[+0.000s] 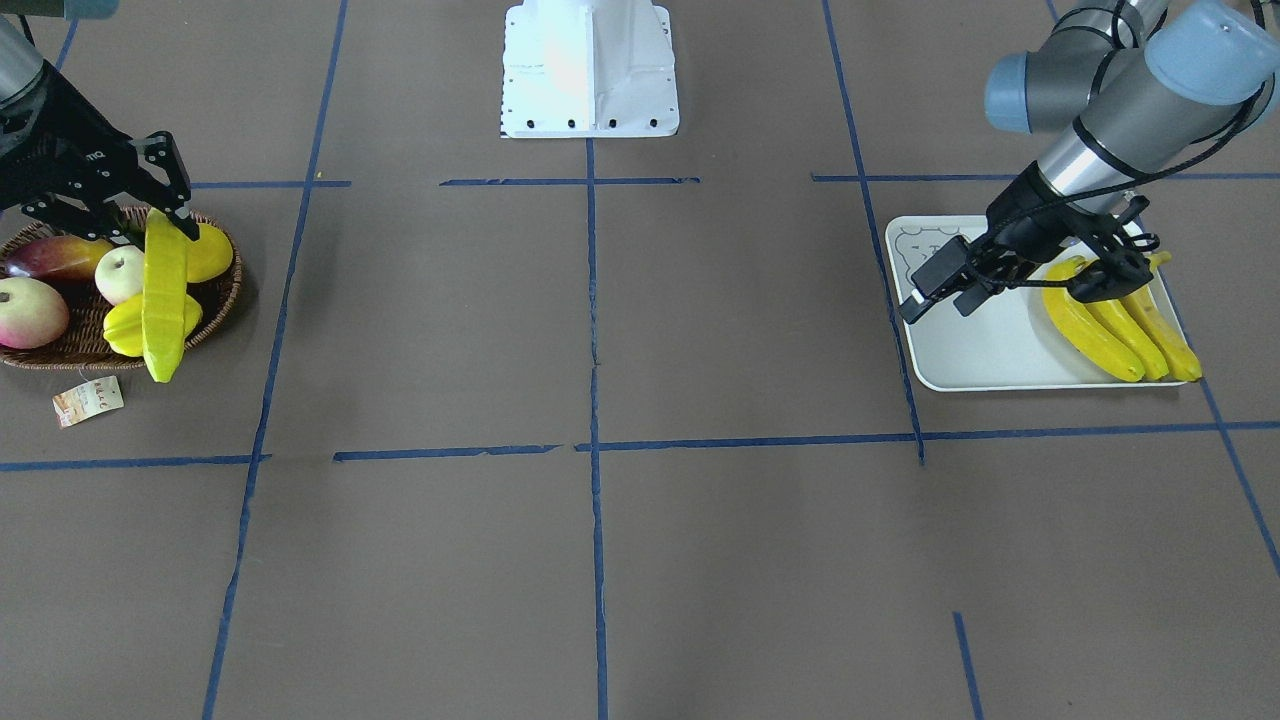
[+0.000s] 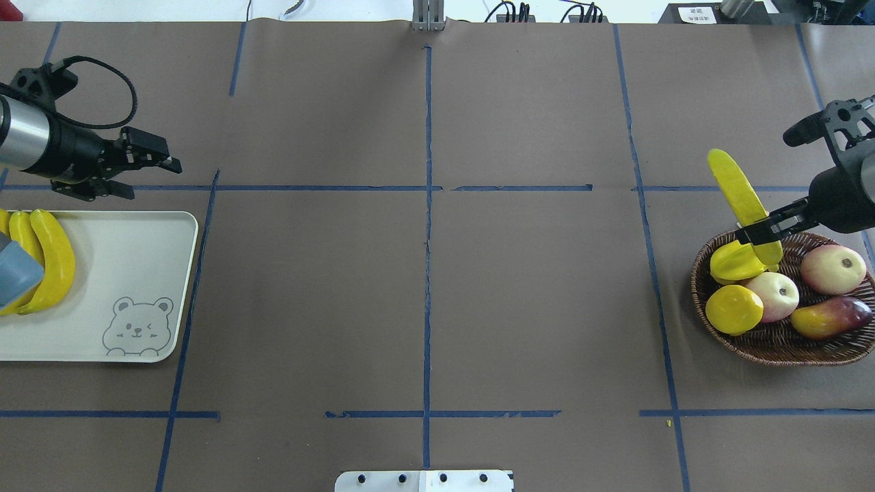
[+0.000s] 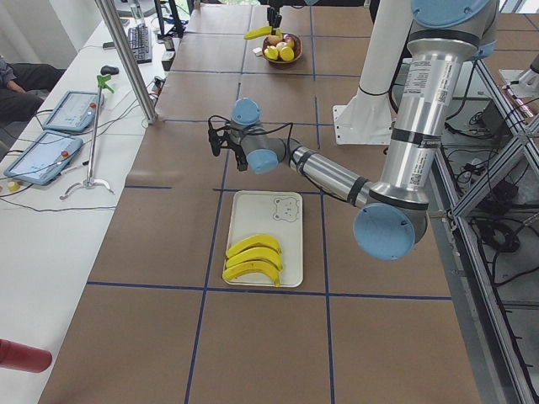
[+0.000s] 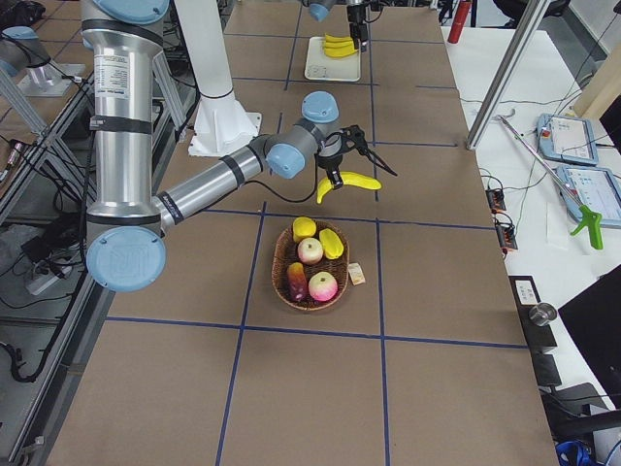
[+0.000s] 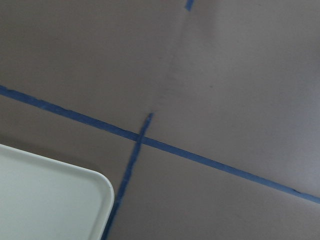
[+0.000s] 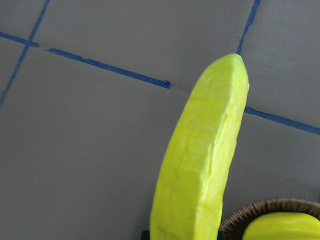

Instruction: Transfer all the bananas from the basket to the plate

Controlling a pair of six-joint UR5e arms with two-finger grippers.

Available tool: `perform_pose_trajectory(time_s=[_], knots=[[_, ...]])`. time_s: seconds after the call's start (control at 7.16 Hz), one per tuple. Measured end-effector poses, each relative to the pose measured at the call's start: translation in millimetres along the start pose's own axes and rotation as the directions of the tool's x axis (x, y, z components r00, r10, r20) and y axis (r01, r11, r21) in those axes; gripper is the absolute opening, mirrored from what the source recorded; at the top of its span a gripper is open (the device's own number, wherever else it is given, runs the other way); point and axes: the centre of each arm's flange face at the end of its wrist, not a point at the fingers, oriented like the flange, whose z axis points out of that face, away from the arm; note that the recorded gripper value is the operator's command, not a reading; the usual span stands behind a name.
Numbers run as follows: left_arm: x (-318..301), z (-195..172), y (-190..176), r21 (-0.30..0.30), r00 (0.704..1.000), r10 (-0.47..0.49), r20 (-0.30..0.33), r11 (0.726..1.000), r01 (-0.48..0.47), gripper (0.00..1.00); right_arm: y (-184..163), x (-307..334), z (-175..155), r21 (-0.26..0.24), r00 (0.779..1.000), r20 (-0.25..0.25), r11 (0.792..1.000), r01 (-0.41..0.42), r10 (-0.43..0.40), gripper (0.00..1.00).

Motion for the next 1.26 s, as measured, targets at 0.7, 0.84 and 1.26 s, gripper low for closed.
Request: perform_pose_trajectory(time_s=[0.7, 0.84, 1.26], knots=[[112, 12, 37, -0.074, 0.986, -0.122, -0.117, 0.991, 0.113, 1.0, -30, -137, 63, 0.106, 0.947, 0.281, 0.975, -0.193, 0.156, 0.16], [128, 19, 47, -0.094, 0.983, -0.132, -0.127, 0.988, 0.12, 1.0, -28, -179, 78, 0.132, 0.935, 0.311, 0.966, -0.221, 0.171, 0.15], [174, 30, 52, -0.119, 0.966, -0.21, -0.149, 0.974, 0.193, 1.0, -12, -289, 106, 0.188, 0.897, 0.399, 0.941, -0.282, 0.189, 0.15]])
